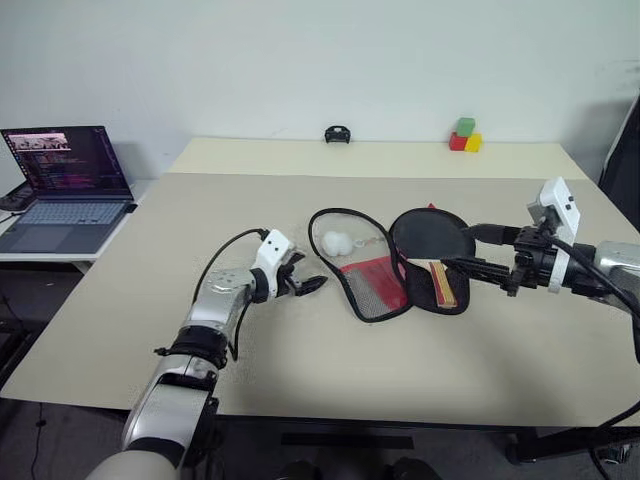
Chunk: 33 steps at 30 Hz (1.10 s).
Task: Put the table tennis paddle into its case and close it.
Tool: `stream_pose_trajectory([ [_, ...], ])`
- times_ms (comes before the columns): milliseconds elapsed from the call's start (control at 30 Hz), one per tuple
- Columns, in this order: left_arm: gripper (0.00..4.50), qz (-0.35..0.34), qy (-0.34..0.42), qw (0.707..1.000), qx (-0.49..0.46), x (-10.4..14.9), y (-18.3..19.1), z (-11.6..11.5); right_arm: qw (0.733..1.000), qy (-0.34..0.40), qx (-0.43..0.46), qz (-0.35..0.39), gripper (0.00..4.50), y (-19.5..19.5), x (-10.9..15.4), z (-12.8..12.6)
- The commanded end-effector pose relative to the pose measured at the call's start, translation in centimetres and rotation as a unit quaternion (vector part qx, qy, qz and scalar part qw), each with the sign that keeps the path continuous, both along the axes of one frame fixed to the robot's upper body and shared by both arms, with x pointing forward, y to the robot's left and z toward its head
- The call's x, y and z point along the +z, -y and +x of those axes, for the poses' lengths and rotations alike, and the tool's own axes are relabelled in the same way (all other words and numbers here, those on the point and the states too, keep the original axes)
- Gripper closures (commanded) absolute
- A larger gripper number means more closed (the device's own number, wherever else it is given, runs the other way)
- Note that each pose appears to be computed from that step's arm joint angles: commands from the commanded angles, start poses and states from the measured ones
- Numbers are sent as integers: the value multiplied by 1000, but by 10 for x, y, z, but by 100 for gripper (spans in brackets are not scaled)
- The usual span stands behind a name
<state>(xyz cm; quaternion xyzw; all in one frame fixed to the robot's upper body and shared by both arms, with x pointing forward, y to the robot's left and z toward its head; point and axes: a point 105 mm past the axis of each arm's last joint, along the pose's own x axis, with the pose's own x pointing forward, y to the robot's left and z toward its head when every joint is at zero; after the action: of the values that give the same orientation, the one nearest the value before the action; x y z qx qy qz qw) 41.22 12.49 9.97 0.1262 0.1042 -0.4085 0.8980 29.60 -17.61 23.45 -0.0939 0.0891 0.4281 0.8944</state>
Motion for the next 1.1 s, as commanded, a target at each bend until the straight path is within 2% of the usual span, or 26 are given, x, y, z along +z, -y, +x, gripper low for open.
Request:
stream_pose_trajectory([
  [33,0,3,21,999,-28,11,17,5,999,37,7,-10,2,2,14,-5],
  [200,0,-11,43,997,-67,29,47,8,999,38,4,-11,2,2,13,-8],
  [433,0,-99,109,975,-169,110,121,1,999,41,-13,-15,2,6,13,-13],
  [567,0,-120,116,968,-187,128,162,-2,998,42,-35,-16,2,10,11,-16],
  [700,0,-131,111,971,-167,130,187,-1,997,38,-62,-20,2,15,8,-15],
  [867,0,-132,120,968,-178,129,184,-3,996,31,-87,-18,2,20,3,-14],
  [967,0,-123,134,966,-185,125,168,-2,995,21,-96,-15,2,21,-6,-11],
  [1100,0,-128,142,958,-215,119,127,-10,993,-9,-122,-7,2,23,-24,3],
])
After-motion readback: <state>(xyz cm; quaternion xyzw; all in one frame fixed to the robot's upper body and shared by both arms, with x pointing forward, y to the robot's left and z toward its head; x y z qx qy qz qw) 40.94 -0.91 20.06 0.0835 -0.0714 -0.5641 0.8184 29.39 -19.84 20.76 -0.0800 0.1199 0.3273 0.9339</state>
